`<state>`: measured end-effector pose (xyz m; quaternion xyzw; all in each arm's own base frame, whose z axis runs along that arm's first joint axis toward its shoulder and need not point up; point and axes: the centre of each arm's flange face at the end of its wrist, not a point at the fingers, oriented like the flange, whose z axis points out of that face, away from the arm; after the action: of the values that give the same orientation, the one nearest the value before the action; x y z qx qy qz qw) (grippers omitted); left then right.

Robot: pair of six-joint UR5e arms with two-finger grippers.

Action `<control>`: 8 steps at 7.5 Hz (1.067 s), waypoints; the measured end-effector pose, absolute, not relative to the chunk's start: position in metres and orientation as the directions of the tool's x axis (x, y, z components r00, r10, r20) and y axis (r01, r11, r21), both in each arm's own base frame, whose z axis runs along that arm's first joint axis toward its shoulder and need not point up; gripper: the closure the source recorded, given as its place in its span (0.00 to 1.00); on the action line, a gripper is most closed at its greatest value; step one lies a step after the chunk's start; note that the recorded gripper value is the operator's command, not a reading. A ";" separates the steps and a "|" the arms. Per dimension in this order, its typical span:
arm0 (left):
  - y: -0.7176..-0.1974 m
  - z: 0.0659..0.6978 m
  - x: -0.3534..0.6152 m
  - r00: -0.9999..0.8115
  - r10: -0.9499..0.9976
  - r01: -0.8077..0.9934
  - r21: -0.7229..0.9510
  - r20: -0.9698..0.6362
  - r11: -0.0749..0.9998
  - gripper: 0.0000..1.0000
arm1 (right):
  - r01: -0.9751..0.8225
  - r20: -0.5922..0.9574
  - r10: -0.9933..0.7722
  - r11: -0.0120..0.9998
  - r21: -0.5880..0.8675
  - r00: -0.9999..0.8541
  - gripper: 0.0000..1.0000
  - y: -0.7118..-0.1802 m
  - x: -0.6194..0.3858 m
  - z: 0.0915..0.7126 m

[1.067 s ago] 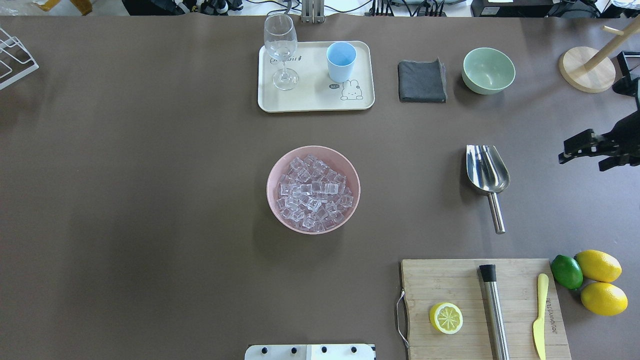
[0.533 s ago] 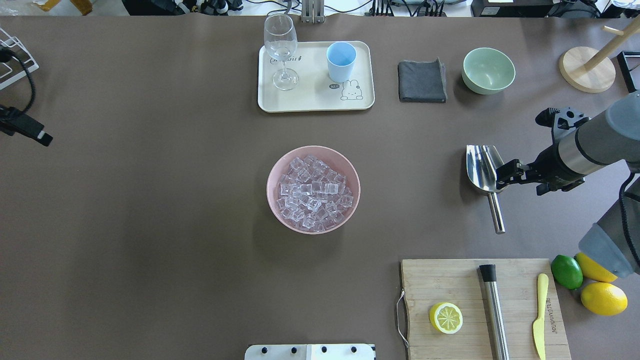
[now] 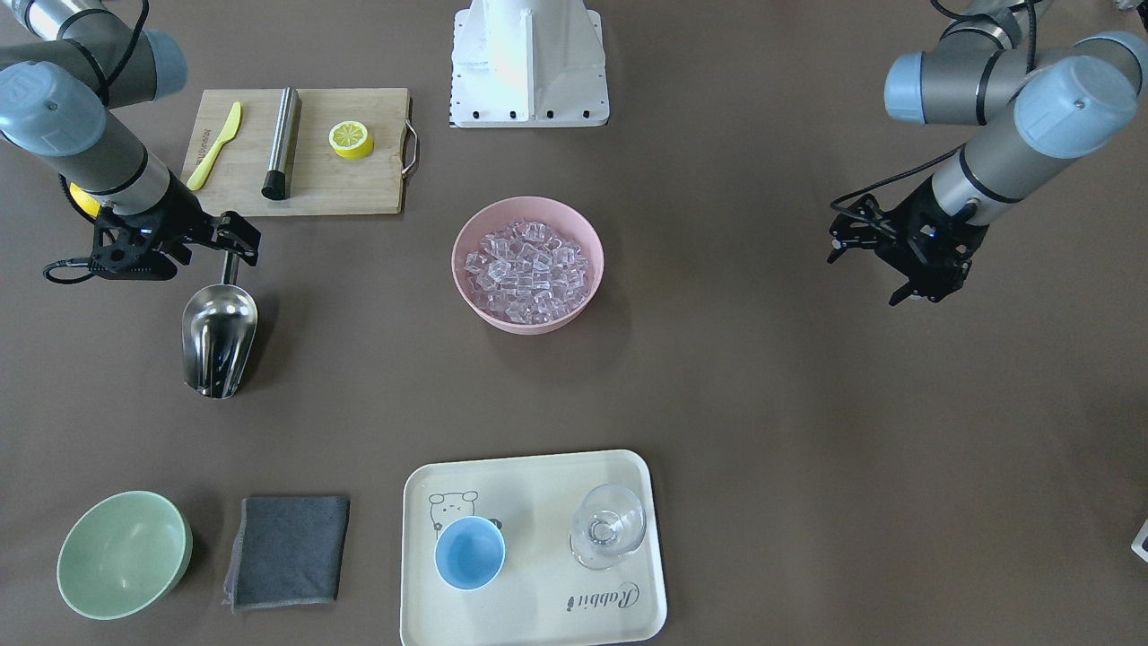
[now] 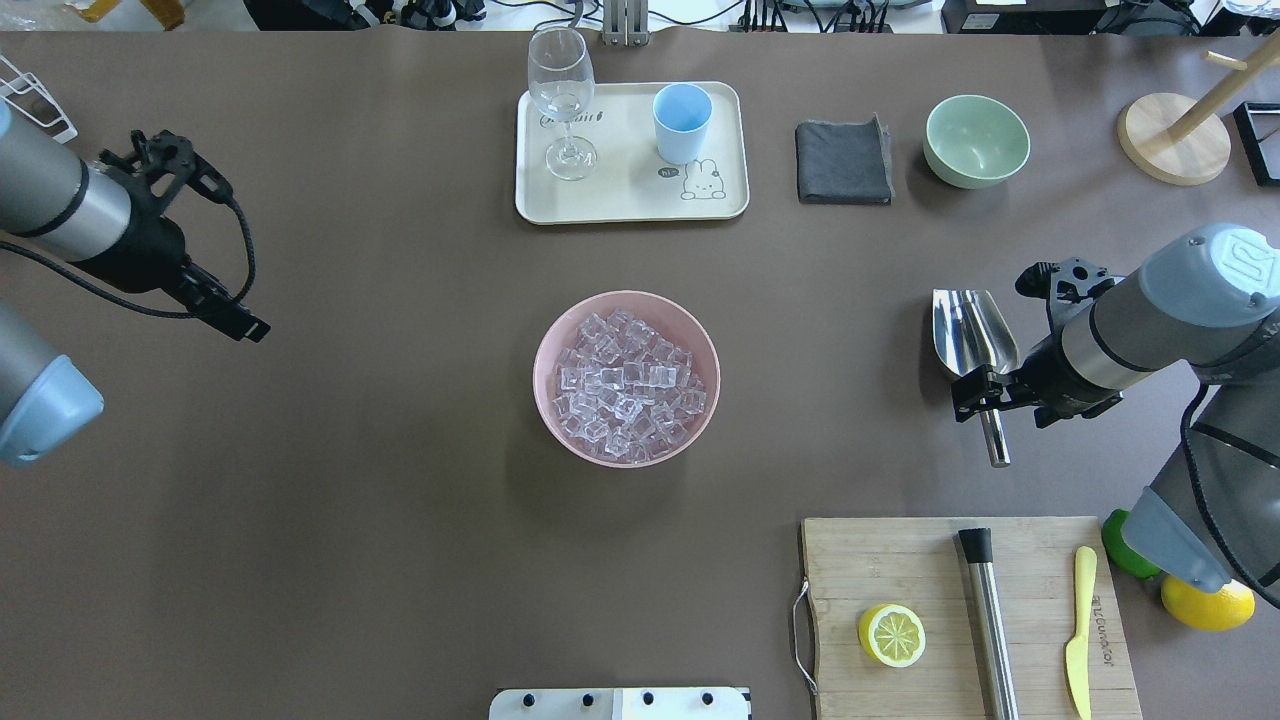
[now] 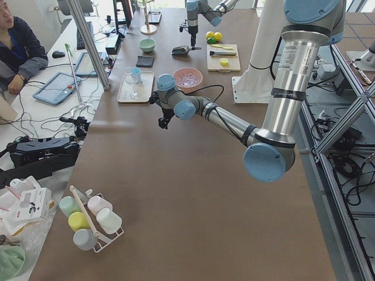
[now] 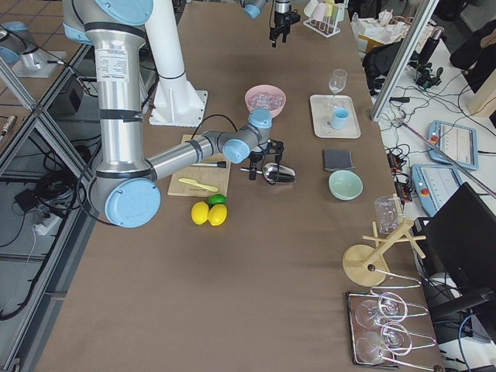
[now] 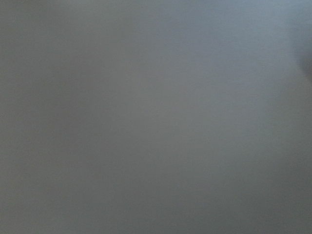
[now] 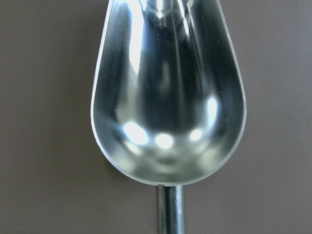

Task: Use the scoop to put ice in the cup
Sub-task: 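Reach the right gripper to the silver scoop handle while the left arm moves in, then grasp the scoop handle with the right gripper while the left gripper nears the bowl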

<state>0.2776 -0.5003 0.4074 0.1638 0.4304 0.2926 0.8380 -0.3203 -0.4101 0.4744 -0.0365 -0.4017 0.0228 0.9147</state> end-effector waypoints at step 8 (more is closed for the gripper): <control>-0.452 0.318 0.445 0.232 0.873 -0.325 0.812 -0.428 0.484 0.02 | 0.009 0.713 0.049 0.997 -0.077 0.700 1.00 -0.403 -0.336 0.483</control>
<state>0.4453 -0.4519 0.3178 0.2964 0.4626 0.4122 0.7268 -0.3364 -0.4032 0.4833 -0.0371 -0.3873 0.0108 0.9211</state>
